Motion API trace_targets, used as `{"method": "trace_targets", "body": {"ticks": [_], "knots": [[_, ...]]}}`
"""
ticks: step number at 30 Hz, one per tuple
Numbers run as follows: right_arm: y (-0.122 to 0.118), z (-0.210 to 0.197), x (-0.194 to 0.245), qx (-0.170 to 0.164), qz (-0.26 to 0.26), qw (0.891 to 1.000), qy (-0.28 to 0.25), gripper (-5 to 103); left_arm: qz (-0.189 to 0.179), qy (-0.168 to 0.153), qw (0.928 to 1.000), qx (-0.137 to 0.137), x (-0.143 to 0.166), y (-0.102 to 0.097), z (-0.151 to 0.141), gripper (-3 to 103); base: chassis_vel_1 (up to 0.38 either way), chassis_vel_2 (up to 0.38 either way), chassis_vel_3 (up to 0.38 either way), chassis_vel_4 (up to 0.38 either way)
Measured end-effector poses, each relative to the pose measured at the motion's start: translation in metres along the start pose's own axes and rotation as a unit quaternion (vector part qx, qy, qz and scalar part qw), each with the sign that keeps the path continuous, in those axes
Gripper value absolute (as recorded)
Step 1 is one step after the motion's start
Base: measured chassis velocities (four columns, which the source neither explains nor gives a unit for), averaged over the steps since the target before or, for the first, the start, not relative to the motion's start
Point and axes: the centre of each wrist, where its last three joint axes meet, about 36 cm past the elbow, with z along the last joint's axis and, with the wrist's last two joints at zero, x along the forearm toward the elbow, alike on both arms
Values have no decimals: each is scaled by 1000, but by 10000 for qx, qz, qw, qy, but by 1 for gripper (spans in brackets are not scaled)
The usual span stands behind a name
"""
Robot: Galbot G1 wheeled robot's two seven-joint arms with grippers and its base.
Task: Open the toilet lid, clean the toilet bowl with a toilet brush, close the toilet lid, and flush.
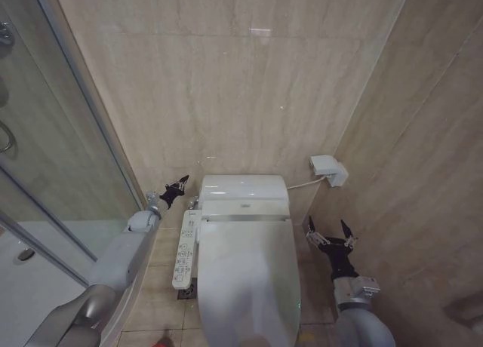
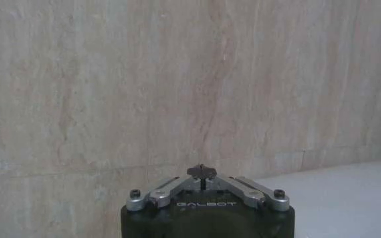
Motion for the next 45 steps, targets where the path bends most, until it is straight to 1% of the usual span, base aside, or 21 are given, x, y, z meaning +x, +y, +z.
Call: {"method": "trace_targets", "body": {"ticks": [6,13,16,23,25,31,36,45], "knots": [[0,0,-1,-1,-1,10000,-8,100,9,2,10000,1,1,0,1,0,-133,79,153,-80],[0,0,0,0,0,10000,-4,100,86,78,9999,-60,4,-1,6,0,-35,46,-1,-29],[0,0,0,0,0,10000,-1,100,126,154,9998,-93,8,-3,14,0,0,0,0,0],[0,0,0,0,0,10000,-1,100,145,276,9995,-74,15,-9,27,0,0,0,0,0],[0,0,0,0,0,10000,-2,100,156,362,9991,-122,19,-9,35,0,0,0,0,0],[0,0,0,0,0,10000,-2,100,334,524,9977,-276,29,-8,51,0,0,0,0,0],[0,0,0,0,0,10000,-2,100,423,577,9969,-324,35,-6,58,0,0,0,0,0],[0,0,0,0,0,10000,-2,100,791,637,9938,-443,51,-2,68,0,0,0,0,0]]}}
